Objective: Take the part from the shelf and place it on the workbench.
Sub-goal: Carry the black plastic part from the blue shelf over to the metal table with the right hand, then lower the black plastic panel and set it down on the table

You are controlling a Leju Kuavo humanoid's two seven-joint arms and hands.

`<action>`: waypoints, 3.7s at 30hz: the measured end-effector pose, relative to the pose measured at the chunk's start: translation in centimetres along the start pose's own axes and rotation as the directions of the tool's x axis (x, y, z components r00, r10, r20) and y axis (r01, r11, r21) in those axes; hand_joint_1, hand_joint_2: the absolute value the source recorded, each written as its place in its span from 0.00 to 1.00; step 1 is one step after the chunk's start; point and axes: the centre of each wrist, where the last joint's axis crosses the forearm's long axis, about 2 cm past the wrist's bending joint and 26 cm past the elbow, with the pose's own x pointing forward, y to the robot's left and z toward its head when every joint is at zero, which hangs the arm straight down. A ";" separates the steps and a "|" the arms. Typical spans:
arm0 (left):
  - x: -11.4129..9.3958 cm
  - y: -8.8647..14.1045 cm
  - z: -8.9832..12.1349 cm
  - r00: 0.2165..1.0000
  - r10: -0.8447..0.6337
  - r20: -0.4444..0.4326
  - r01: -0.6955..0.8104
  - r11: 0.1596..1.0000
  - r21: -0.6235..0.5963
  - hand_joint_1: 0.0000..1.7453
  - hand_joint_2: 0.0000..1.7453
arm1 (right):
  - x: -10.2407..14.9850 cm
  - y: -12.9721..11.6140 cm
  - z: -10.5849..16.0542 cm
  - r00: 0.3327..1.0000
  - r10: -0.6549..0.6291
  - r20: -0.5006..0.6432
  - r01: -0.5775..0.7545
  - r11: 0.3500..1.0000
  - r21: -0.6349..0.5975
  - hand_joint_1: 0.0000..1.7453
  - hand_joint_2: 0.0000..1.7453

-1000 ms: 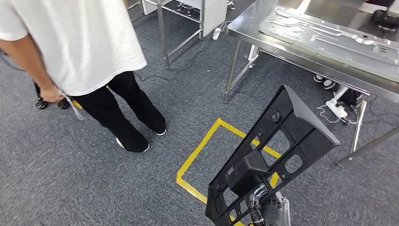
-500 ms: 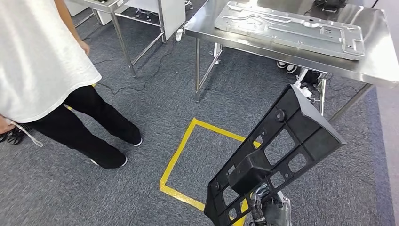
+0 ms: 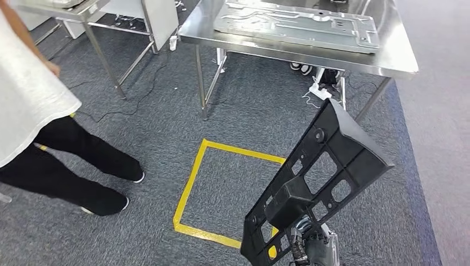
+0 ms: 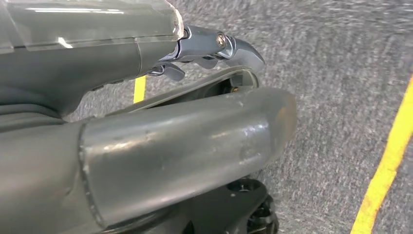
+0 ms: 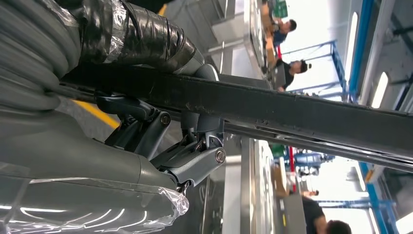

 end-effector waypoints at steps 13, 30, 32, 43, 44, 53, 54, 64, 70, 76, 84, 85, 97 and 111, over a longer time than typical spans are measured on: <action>-0.3 0.0 0.1 1.000 -0.008 -0.021 0.007 1.000 -0.021 0.00 0.00 | -1.0 2.2 0.1 0.994 0.103 -0.024 -0.102 0.993 0.051 1.00 1.00; -0.5 0.1 0.2 0.999 -0.021 -0.031 0.020 0.999 -0.029 0.00 0.00 | -1.4 2.2 0.0 0.987 0.157 -0.022 -0.154 0.984 0.088 1.00 1.00; -0.3 0.1 0.1 0.999 -0.021 -0.028 0.020 0.999 -0.030 0.00 0.00 | -1.5 2.2 0.0 0.987 0.160 -0.022 -0.158 0.983 0.090 1.00 1.00; -0.4 0.1 0.2 0.999 -0.020 -0.034 0.019 0.999 -0.035 0.00 0.00 | -1.4 2.3 -0.2 0.986 0.165 -0.016 -0.163 0.983 0.082 1.00 1.00; -0.5 0.2 0.2 0.999 -0.020 -0.038 0.019 0.999 -0.033 0.00 0.00 | -1.4 2.3 -0.2 0.986 0.165 -0.016 -0.163 0.983 0.082 1.00 1.00; -0.3 0.3 0.1 0.999 -0.019 -0.039 0.017 0.999 -0.031 0.00 0.00 | -1.5 2.3 -0.3 0.984 0.177 -0.013 -0.175 0.982 0.074 1.00 1.00; -0.2 0.3 0.1 0.999 -0.018 -0.039 0.017 0.999 -0.031 0.00 0.00 | -1.5 2.2 -0.3 0.984 0.180 -0.013 -0.178 0.981 0.073 1.00 1.00; 0.0 0.1 0.0 0.999 -0.031 -0.038 0.029 0.999 -0.046 0.00 0.00 | -1.3 1.8 -1.4 0.958 0.286 -0.022 -0.285 0.958 0.041 1.00 1.00; 0.4 0.3 -0.3 0.999 -0.044 -0.030 0.042 0.997 -0.062 0.00 0.00 | -1.0 1.2 -4.1 0.918 0.396 0.035 -0.396 0.918 -0.009 1.00 1.00; -0.2 0.6 0.0 0.996 -0.071 -0.048 0.067 0.995 -0.078 0.00 0.00 | -0.3 0.6 -8.0 0.812 0.571 0.121 -0.567 0.821 -0.064 1.00 1.00; 0.3 0.7 -0.3 0.992 -0.119 -0.042 0.113 0.987 -0.111 0.00 0.00 | 1.4 0.7 -15.6 0.585 0.779 0.225 -0.780 0.616 -0.109 1.00 1.00; 0.5 0.7 -0.4 0.991 -0.128 -0.041 0.123 0.985 -0.117 0.00 0.00 | 1.5 0.7 -16.6 0.552 0.803 0.225 -0.806 0.583 -0.104 1.00 1.00; 2.0 0.3 -1.1 0.980 -0.200 -0.020 0.194 0.965 -0.174 0.00 0.00 | 2.3 -0.3 -26.8 0.254 0.938 0.236 -0.955 0.282 -0.093 1.00 1.00; 1.6 0.7 -1.0 0.974 -0.225 -0.035 0.215 0.958 -0.188 0.00 0.00 | 8.2 0.7 -34.5 0.162 0.944 0.287 -0.973 0.201 -0.112 1.00 1.00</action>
